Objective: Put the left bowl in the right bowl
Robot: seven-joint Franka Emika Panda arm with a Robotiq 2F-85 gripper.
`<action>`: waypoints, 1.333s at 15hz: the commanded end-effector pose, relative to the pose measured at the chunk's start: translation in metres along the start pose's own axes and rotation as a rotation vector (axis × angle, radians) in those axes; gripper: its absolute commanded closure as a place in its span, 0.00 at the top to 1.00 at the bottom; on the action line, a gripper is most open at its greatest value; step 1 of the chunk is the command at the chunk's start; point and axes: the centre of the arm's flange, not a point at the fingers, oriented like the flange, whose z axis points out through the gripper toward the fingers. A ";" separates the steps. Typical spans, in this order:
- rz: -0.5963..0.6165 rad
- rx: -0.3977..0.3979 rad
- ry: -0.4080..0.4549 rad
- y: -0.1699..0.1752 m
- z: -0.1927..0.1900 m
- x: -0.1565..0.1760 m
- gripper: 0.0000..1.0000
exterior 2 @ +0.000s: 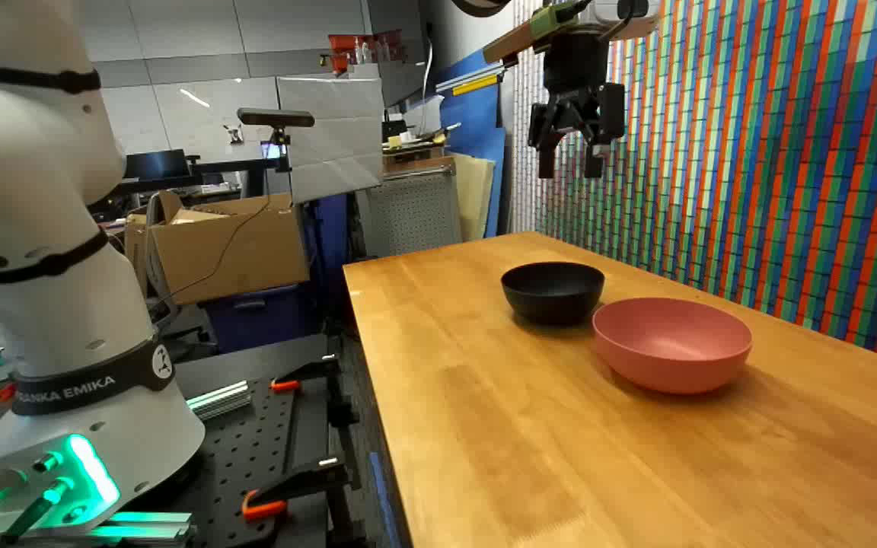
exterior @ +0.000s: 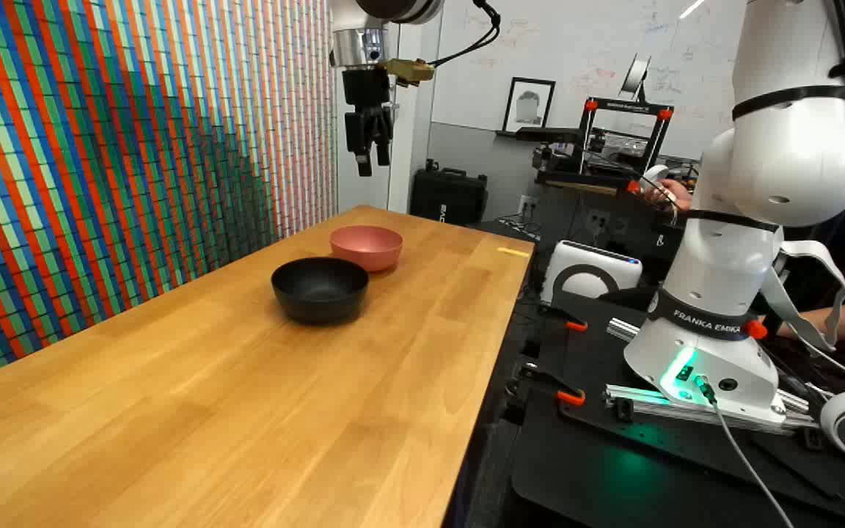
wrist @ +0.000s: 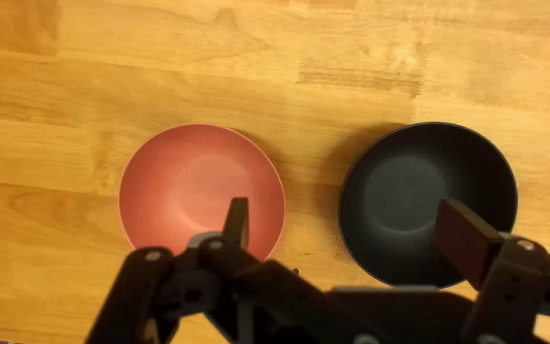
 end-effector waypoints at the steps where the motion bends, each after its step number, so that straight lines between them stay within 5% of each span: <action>1: 0.000 0.000 0.001 0.000 -0.001 0.000 1.00; 11: 0.001 0.000 0.007 0.000 -0.003 0.000 1.00; 17: 0.072 -0.026 0.306 -0.044 -0.033 0.041 1.00; 20: 0.100 -0.031 0.350 -0.070 -0.022 0.061 1.00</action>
